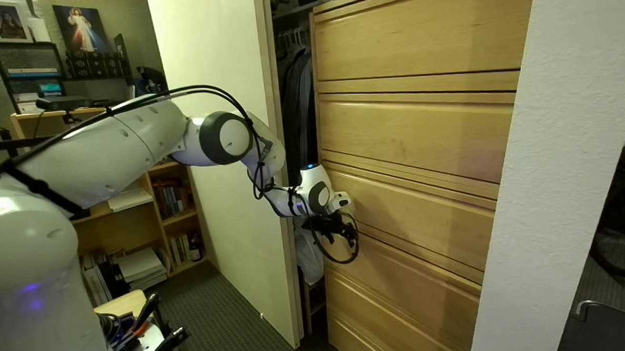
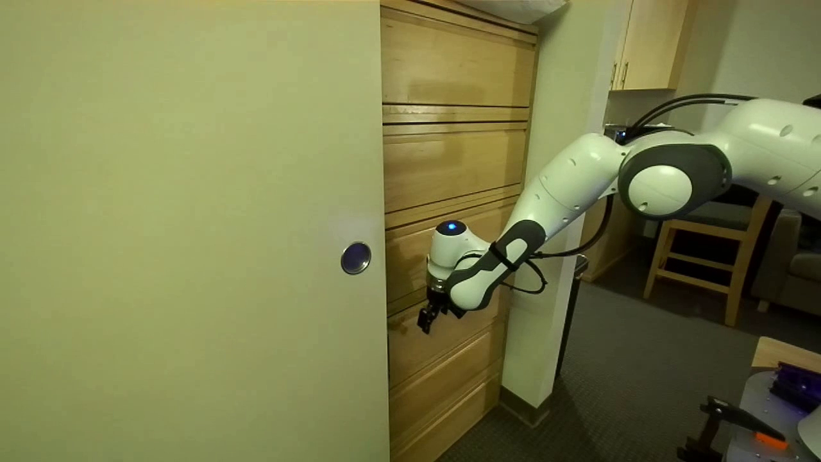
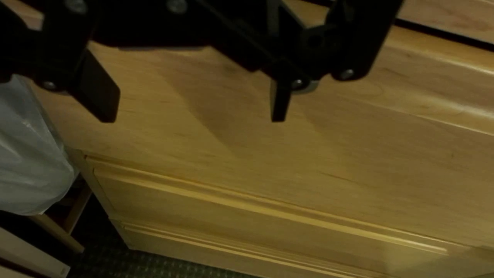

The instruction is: Close the open drawer

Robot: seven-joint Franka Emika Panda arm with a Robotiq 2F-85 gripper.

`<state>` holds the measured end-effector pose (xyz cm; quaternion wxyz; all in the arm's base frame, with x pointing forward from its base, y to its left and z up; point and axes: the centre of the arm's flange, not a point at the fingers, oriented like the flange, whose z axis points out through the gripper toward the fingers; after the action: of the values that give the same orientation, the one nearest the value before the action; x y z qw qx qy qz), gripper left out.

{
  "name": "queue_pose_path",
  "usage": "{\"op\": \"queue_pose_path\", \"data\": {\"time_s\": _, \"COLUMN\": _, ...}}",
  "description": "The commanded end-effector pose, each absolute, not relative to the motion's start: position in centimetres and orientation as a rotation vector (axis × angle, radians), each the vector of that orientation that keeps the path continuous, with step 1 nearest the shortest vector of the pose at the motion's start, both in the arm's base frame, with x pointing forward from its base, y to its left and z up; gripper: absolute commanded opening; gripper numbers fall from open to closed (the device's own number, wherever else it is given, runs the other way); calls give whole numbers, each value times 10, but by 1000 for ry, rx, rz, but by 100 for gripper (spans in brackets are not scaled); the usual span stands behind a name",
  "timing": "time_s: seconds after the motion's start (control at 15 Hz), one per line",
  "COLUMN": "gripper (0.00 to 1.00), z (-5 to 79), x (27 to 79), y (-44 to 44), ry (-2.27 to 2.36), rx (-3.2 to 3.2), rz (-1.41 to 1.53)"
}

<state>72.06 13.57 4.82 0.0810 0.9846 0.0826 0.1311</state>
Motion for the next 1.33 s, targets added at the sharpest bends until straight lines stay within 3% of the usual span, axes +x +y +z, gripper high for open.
{"op": "queue_pose_path", "data": {"time_s": 0.0, "gripper": 100, "z": 49, "x": 734, "y": 141, "ry": 284, "rx": 2914, "rz": 432}}
{"op": "queue_pose_path", "data": {"time_s": 0.47, "gripper": 100, "z": 89, "x": 702, "y": 125, "ry": 256, "rx": 2977, "rz": 327}}
{"op": "queue_pose_path", "data": {"time_s": 1.27, "gripper": 100, "z": 238, "x": 612, "y": 85, "ry": 157, "rx": 3001, "rz": 87}}
